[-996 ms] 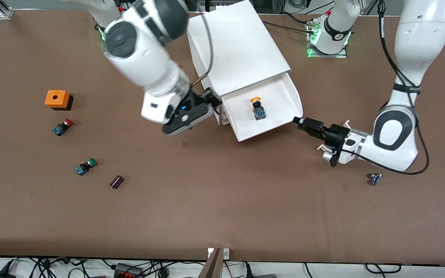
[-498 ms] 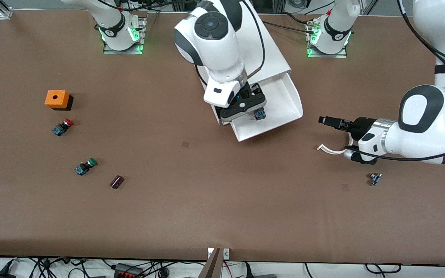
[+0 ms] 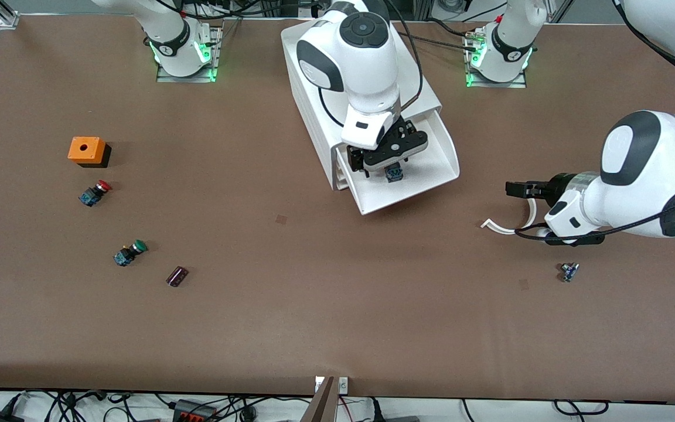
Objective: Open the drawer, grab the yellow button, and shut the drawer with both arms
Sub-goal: 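Pull the drawer out of the cabinet with the left gripper, then reach the right gripper into the drawer and grasp the yellow button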
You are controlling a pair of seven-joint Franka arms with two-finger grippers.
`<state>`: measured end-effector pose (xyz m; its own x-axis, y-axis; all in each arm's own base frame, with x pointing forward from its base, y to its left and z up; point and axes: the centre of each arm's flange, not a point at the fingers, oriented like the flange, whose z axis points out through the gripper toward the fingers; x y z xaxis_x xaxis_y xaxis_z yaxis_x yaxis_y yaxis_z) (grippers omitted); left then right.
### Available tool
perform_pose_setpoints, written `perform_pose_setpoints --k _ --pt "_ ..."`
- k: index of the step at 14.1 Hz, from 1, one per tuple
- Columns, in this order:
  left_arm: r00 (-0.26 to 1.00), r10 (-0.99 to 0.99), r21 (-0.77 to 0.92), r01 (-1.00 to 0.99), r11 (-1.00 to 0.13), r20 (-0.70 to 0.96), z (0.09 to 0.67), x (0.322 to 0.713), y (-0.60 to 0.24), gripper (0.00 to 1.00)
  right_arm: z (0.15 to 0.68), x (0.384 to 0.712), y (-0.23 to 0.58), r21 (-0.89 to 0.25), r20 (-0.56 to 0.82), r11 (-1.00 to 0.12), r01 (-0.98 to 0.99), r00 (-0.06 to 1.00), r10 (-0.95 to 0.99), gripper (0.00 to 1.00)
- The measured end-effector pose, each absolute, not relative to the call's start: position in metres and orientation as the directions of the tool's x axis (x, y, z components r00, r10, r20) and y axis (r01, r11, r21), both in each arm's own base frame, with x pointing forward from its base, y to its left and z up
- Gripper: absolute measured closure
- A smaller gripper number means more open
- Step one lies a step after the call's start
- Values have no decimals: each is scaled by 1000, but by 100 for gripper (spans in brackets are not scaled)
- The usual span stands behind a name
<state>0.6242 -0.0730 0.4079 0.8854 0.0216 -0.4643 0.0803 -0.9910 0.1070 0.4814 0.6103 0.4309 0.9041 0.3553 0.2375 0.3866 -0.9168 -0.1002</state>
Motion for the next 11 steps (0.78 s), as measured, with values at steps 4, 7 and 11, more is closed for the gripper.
perform_pose_setpoints --k 4,7,11 --pt "887 38 59 73 -996 -460 407 625 -67 0 411 472 624 -79 252 -918 388 899 358 0" --pt "888 41 43 68 -997 -458 407 625 -65 0 402 470 629 -70 258 -916 396 894 366 12" --pt "888 42 42 69 -997 -457 407 625 -65 0 394 471 630 -62 262 -915 399 891 370 22"
